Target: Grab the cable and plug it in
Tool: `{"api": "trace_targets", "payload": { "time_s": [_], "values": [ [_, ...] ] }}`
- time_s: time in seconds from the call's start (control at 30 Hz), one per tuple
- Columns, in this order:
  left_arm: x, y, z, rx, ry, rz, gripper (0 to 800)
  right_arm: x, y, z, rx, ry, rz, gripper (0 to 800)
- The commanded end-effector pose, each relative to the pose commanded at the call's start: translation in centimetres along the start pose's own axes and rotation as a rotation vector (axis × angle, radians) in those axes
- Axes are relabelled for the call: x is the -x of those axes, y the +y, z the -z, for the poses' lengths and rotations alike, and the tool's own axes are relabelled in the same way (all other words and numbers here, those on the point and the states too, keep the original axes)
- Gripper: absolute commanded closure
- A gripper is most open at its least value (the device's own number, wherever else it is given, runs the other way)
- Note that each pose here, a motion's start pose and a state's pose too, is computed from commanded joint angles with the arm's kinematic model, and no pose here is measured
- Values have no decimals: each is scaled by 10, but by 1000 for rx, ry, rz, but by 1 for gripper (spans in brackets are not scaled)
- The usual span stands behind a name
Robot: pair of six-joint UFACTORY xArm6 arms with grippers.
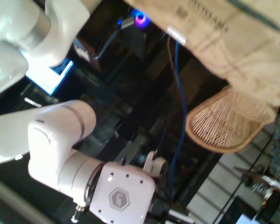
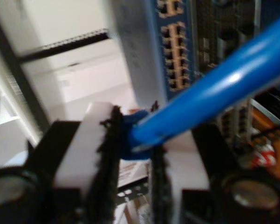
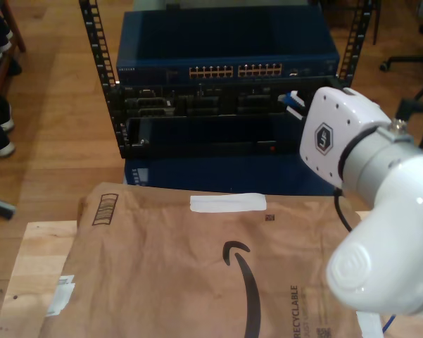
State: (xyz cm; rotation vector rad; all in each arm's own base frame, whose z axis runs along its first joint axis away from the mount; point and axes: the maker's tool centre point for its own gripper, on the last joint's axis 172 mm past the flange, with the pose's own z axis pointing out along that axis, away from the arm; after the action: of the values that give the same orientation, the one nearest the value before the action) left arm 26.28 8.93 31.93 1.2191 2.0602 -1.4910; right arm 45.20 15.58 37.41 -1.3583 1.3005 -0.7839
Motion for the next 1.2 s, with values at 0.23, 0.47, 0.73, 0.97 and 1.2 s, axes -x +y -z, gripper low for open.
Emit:
{"api": "trace_targets", "payload": {
  "time_s": [0.23, 0.47, 0.73, 0.97, 1.2],
  "values": [
    [-74, -43, 1, 8, 59, -136, 3, -27, 12, 7, -85, 98, 74, 798],
    [-175, -75, -13, 64, 259, -109, 3, -42, 21, 3, -126, 181, 170, 798],
    [-249, -94, -52, 58, 304, -113, 3, -67, 30, 7, -133, 299, 266, 798],
    [-286, -116, -85, 46, 316, -169, 3, -61, 25, 5, -153, 316, 264, 798],
    [-311, -110, -107, 118, 362, -172, 3, -62, 21, -3, -154, 338, 251, 798]
  ]
}}
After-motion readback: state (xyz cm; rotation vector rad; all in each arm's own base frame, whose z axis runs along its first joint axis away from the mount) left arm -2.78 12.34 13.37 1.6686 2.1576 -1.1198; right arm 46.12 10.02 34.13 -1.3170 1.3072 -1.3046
